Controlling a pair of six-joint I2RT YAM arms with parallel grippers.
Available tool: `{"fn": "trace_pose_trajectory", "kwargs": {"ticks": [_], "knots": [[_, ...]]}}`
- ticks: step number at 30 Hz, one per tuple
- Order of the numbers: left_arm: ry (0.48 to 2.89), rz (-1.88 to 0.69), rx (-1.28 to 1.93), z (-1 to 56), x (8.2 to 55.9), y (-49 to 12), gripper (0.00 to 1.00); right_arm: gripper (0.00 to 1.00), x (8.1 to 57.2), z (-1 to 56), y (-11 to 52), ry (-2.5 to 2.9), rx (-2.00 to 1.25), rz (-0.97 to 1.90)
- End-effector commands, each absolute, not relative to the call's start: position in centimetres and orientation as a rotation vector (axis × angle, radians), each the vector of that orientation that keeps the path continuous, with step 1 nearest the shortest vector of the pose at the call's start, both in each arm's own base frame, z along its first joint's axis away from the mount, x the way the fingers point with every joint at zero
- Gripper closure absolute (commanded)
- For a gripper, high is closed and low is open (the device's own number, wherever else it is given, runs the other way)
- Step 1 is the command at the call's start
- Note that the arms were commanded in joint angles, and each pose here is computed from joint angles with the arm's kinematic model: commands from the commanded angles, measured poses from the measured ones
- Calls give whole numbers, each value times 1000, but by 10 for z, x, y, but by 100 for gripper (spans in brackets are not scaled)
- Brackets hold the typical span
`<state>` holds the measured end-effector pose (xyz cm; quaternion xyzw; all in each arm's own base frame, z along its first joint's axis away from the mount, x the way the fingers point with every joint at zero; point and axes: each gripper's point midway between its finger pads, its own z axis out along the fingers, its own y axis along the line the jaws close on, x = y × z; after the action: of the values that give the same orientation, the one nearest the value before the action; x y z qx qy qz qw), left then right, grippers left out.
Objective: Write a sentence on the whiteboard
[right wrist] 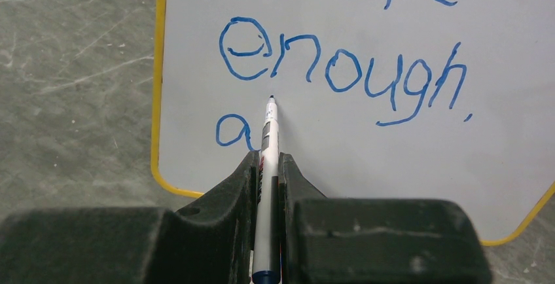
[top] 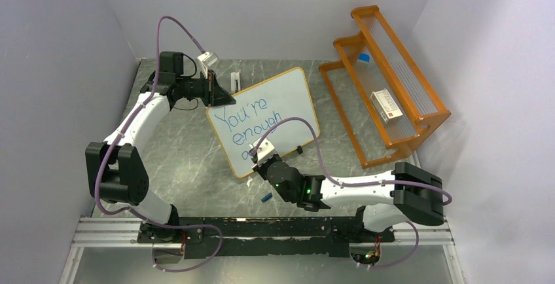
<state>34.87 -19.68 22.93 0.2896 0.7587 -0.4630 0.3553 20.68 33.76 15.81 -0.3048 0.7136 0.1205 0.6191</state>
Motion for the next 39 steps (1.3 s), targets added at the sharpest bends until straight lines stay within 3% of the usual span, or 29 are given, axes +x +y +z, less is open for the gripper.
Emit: {"fn": "trace_pose_trajectory", "kwargs": {"ticks": [1,39], "knots": [[2026,-1092,750,204,359,-190,95,100,214,170,346,1623,-663,297],[2033,-1092,748,202,360,-189,95,100,195,114,323,1796,-762,269]]}}
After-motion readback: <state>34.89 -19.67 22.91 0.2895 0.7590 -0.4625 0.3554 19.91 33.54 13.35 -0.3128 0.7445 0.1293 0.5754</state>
